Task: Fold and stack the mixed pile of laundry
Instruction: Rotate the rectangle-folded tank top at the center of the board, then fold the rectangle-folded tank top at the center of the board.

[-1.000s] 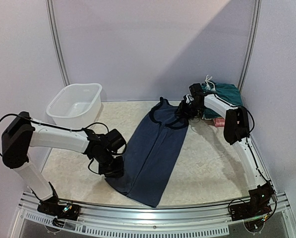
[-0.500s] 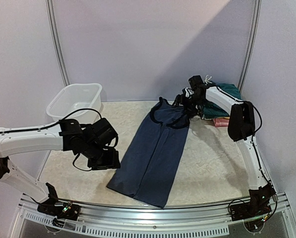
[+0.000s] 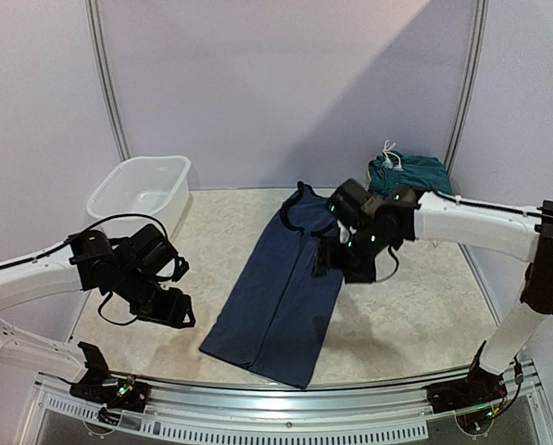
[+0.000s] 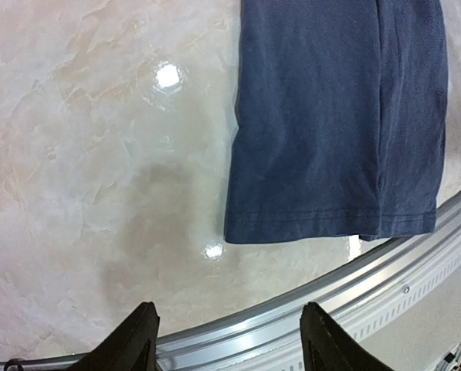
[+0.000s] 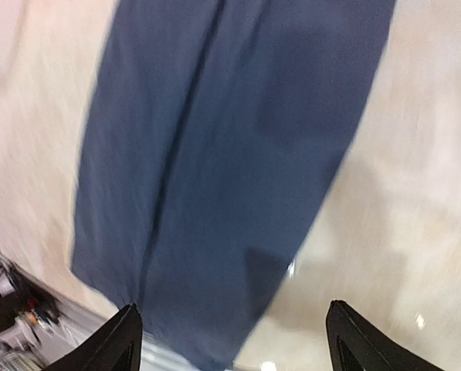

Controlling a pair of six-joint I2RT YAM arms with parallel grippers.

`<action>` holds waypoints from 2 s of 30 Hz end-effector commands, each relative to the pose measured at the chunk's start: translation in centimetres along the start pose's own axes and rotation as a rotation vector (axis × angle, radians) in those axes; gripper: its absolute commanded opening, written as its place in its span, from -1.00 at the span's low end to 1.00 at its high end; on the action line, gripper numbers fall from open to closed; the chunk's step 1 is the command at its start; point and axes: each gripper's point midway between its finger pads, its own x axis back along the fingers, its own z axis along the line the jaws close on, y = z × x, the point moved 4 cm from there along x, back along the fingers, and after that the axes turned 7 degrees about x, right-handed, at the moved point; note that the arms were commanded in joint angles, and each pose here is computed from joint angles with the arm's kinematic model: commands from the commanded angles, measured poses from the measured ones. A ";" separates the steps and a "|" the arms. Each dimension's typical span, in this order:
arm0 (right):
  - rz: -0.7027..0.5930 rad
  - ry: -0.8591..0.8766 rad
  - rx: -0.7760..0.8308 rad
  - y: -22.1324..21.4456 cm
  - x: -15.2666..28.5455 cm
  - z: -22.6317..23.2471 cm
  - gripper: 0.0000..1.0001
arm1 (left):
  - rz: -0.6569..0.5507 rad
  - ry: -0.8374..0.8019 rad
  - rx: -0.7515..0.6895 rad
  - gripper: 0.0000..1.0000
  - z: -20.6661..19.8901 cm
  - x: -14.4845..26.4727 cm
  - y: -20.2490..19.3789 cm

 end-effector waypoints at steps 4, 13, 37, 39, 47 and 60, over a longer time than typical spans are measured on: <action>-0.036 -0.038 -0.226 -11.1 0.2 3.6 0.63 | 0.095 -0.055 0.061 0.21 0.9 -2.1 -0.3; 0.136 0.041 -0.339 -18.4 -5.3 8.7 0.42 | 0.131 -0.052 0.135 0.13 1.9 -3.6 0.6; 0.234 0.044 -0.490 -23.4 -8.9 4.7 -0.48 | 0.158 -0.106 0.132 0.04 1.5 -5.1 0.3; 0.231 0.035 -0.493 -23.5 -8.7 4.3 -0.61 | 0.165 -0.112 0.131 0.03 1.4 -5.2 0.2; 0.248 -0.032 -0.439 -23.7 -6.9 2.8 -1.00 | 0.197 -0.164 0.110 0.02 0.3 -5.6 -0.3; 0.299 -0.092 -0.370 -25.1 -6.4 0.9 -1.00 | 0.307 -0.197 -0.007 0.03 -1.9 -7.5 -3.4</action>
